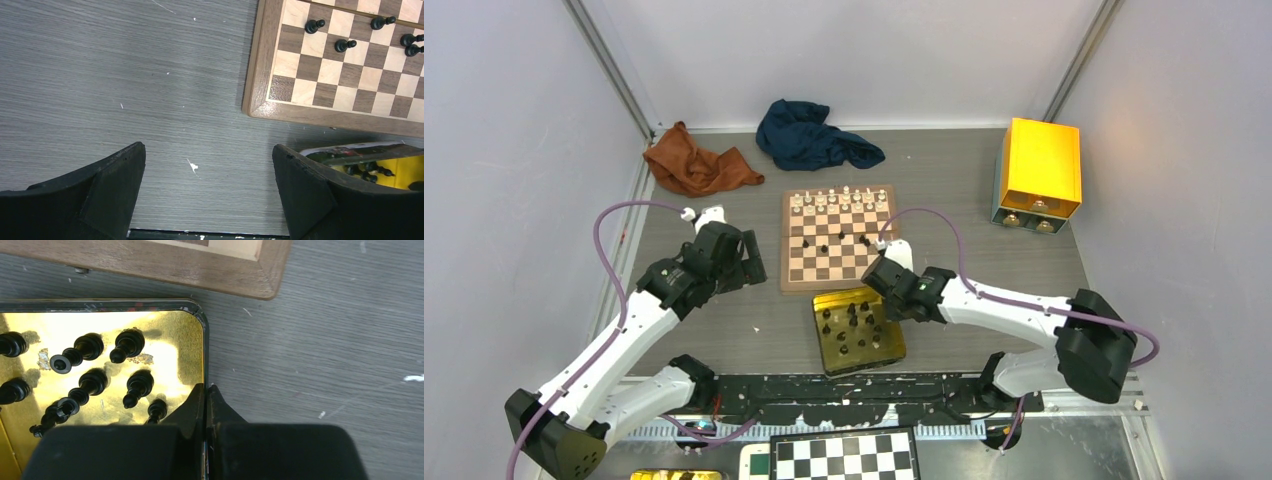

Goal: Set up the chess pieces on the board
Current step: Pick up the storage box at the center of the board, then place the storage box at the center of the board.

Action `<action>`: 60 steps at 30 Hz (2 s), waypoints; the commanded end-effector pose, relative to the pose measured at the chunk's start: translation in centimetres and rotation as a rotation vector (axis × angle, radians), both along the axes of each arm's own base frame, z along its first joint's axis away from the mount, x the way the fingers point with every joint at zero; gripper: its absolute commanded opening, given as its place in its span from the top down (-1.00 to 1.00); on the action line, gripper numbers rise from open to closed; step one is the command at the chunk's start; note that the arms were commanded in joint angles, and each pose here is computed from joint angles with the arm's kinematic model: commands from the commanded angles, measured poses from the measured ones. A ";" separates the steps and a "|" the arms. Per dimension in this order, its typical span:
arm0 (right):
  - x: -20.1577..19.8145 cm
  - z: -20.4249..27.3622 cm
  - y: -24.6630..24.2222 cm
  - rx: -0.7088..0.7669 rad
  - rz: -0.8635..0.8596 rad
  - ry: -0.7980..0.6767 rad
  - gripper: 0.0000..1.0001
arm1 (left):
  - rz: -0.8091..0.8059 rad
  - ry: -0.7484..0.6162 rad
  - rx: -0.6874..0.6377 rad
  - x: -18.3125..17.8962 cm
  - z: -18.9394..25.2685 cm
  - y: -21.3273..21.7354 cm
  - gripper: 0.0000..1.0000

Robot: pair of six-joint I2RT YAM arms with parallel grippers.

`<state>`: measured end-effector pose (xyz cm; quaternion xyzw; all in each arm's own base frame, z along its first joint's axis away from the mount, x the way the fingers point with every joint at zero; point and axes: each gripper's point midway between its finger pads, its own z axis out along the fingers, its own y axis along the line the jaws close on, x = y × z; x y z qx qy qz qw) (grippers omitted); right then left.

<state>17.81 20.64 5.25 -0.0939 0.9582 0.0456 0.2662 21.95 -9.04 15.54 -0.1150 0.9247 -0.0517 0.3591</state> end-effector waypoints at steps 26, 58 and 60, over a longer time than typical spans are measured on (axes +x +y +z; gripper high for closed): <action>15.5 13.5 -14.3 -0.068 -0.361 -0.288 0.99 | -0.002 -0.076 -0.008 2.1 3.0 -0.8 -0.94; 28.1 7.2 -21.9 -0.204 -0.362 -0.249 0.99 | -0.019 -0.050 -0.023 2.8 1.6 -1.8 -0.95; 28.5 6.8 -21.9 -0.206 -0.351 -0.244 0.98 | -0.019 -0.047 -0.024 2.9 1.5 -1.9 -0.95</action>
